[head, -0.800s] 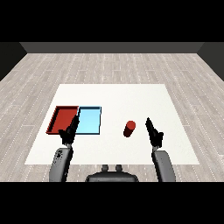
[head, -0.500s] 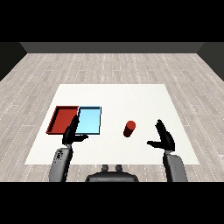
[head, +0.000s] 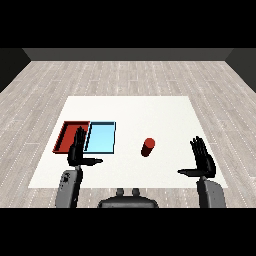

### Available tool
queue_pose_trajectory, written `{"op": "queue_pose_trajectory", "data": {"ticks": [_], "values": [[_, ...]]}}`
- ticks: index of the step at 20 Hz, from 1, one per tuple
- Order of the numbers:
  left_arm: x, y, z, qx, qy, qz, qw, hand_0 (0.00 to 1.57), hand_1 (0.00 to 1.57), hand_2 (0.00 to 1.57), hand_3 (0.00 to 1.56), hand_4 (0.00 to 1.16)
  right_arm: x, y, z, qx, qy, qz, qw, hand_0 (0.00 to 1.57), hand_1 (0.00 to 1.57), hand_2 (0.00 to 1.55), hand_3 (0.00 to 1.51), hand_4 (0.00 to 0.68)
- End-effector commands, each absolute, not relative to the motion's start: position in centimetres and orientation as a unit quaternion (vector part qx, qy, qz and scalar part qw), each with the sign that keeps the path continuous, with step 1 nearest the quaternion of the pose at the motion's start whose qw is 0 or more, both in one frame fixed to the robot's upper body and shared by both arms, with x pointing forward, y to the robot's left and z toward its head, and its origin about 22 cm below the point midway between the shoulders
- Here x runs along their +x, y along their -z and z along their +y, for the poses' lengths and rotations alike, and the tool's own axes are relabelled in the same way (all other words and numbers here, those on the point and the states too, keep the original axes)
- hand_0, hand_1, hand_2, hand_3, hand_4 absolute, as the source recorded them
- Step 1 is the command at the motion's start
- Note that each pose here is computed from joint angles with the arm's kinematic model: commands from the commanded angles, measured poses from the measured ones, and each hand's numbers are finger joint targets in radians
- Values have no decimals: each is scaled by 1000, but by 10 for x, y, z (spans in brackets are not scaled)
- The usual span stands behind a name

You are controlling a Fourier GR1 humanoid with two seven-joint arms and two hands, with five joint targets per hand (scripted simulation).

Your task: Pick the red can and put it in the red box

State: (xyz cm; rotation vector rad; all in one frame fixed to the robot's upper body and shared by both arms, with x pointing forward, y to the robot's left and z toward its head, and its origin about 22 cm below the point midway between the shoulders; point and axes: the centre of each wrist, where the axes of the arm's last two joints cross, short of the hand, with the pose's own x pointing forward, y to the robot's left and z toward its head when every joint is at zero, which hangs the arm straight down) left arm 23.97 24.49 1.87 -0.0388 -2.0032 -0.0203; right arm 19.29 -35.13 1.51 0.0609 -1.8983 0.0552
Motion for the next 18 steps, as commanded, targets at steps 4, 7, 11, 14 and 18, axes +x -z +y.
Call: {"op": "queue_pose_trajectory", "data": {"ticks": [4, 7, 11, 14, 18], "values": [[244, -2, 244, -22, 1, -859, 512, 0, 0, 0, 0, 0, 195, -14, -339, 39, -20, -821, 569, 0, 0, 0, 0, 0], [230, -12, 255, -20, 3, -857, 514, 0, 0, 0, 0, 0, 186, 11, -353, 29, -20, -818, 574, 0, 0, 0, 0, 0], [225, -4, 238, -40, -2, -855, 517, 0, 0, 0, 0, 0, 172, -8, -354, 31, -17, -813, 581, 0, 0, 0, 0, 0], [254, -17, 255, -22, -8, -859, 512, 0, 0, 0, 0, 0, 205, 4, -342, 52, -13, -807, 589, 0, 0, 0, 0, 0], [234, 3, 261, -25, -12, -856, 516, 0, 0, 0, 0, 0, 203, 0, -325, 50, -26, -803, 593, 0, 0, 0, 0, 0]]}}
